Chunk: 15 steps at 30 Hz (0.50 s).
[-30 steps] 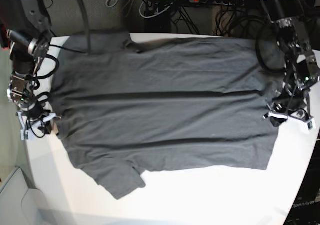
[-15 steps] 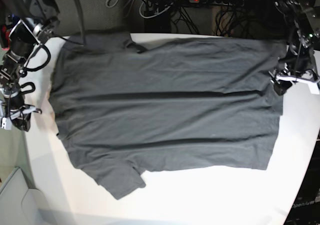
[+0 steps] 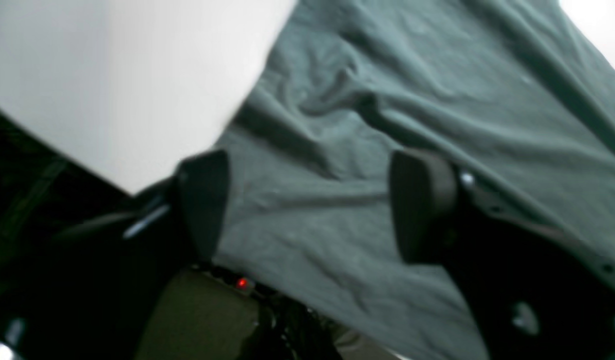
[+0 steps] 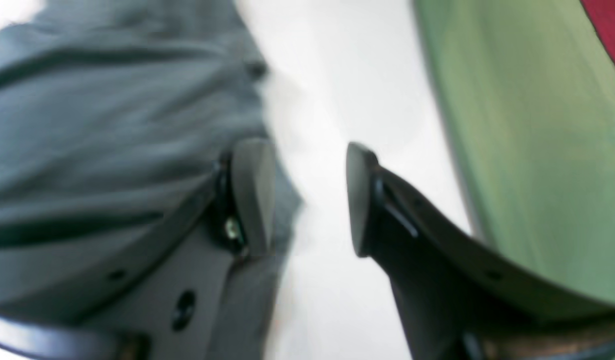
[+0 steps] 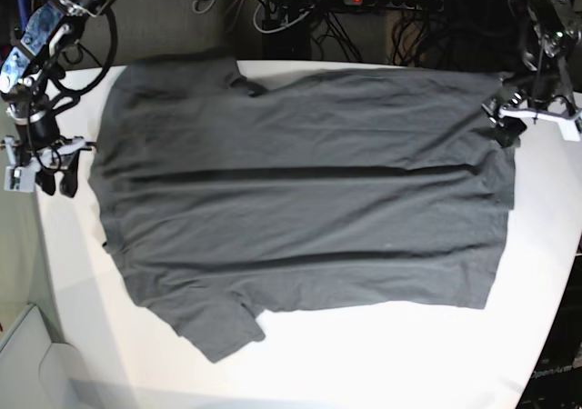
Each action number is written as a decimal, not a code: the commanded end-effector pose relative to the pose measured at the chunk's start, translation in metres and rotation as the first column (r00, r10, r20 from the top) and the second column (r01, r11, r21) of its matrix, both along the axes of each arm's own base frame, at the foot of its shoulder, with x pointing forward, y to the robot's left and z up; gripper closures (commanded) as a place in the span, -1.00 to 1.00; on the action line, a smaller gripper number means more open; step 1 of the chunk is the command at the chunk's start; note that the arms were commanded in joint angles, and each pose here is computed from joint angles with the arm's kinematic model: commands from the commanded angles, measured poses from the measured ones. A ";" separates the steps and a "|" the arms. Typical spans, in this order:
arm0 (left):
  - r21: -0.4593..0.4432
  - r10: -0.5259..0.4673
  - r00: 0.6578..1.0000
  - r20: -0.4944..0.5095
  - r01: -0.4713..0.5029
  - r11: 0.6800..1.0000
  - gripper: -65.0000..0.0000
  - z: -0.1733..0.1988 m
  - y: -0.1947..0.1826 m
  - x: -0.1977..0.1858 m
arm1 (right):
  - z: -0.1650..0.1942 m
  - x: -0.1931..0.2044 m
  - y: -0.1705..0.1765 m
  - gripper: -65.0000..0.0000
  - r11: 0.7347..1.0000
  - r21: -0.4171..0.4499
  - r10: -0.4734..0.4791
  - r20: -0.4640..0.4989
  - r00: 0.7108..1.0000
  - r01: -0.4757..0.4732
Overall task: Layout the t-shirt on the table in an organized manner, then fold the t-shirt properly
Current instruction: 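Move both grippers to the shirt's shoulder corners and grasp them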
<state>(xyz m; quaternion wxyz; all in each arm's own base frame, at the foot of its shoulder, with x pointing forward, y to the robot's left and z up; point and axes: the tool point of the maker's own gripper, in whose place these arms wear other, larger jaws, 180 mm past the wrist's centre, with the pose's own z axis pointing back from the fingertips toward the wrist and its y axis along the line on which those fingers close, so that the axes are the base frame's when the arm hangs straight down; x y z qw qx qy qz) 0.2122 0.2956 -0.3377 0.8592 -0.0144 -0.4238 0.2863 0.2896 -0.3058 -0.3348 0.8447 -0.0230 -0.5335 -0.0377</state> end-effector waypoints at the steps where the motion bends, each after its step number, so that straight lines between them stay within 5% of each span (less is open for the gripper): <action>1: 0.031 -0.032 0.999 0.025 0.031 0.999 -0.64 0.010 0.001 0.002 | 0.015 -0.002 0.002 0.22 1.000 -0.018 0.009 0.023 1.000 -0.008; 5: 0.078 -0.096 0.995 0.021 0.094 0.992 -0.88 0.012 0.003 -0.004 | 0.018 -0.017 0.032 0.22 0.995 -0.054 0.084 -0.104 0.991 -0.090; 10: 0.097 -0.039 0.999 0.030 0.036 0.995 -0.89 0.015 0.022 -0.018 | -0.004 -0.039 0.057 0.22 0.980 -0.064 0.158 -0.306 0.939 -0.186; 15: 0.109 -0.032 0.999 0.000 0.032 0.994 -0.89 0.008 0.034 -0.027 | -0.015 -0.063 0.072 0.19 0.967 -0.069 0.199 -0.392 0.898 -0.245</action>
